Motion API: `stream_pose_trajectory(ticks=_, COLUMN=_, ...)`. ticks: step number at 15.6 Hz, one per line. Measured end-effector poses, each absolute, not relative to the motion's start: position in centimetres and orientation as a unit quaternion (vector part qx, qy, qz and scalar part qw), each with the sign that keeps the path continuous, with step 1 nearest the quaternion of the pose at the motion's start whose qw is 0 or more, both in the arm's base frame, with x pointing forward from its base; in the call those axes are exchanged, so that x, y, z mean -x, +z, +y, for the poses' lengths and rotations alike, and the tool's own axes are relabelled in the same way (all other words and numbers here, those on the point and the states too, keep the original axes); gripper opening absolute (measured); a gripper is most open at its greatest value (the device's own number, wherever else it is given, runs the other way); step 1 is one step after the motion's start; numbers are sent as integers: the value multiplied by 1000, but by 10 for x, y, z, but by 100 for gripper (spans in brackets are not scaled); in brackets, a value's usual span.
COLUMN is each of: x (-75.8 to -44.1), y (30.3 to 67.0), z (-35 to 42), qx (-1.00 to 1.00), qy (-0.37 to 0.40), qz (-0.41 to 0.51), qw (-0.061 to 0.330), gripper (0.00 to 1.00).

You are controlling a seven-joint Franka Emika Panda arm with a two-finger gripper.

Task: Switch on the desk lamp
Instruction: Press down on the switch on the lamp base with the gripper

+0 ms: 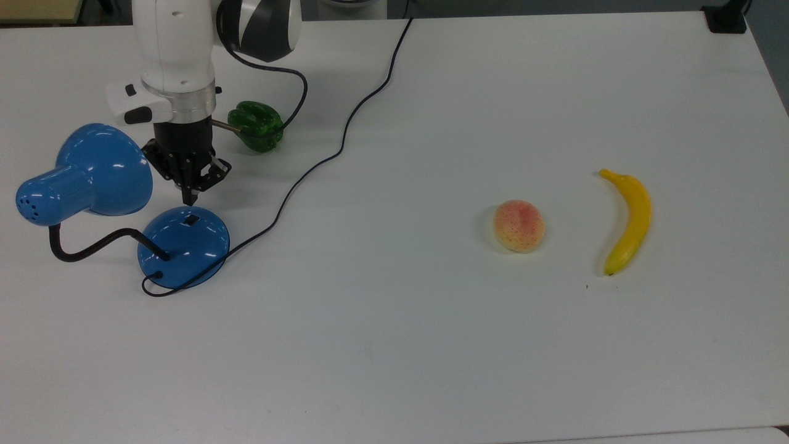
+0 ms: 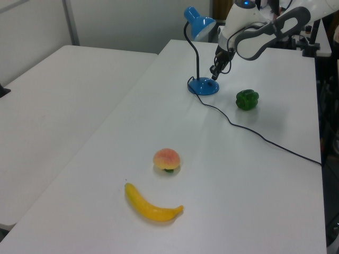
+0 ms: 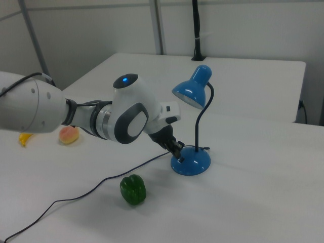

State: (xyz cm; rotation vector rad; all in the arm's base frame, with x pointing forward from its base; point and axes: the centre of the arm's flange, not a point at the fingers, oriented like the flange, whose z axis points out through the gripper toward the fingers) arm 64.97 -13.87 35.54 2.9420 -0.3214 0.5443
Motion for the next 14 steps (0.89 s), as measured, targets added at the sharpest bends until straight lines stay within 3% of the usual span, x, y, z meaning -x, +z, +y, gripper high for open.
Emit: stream_pose_trajectory(ticks=14, x=-658, y=331, z=-141, qx=-970, qy=213, qz=-98, qw=67, gripper=1)
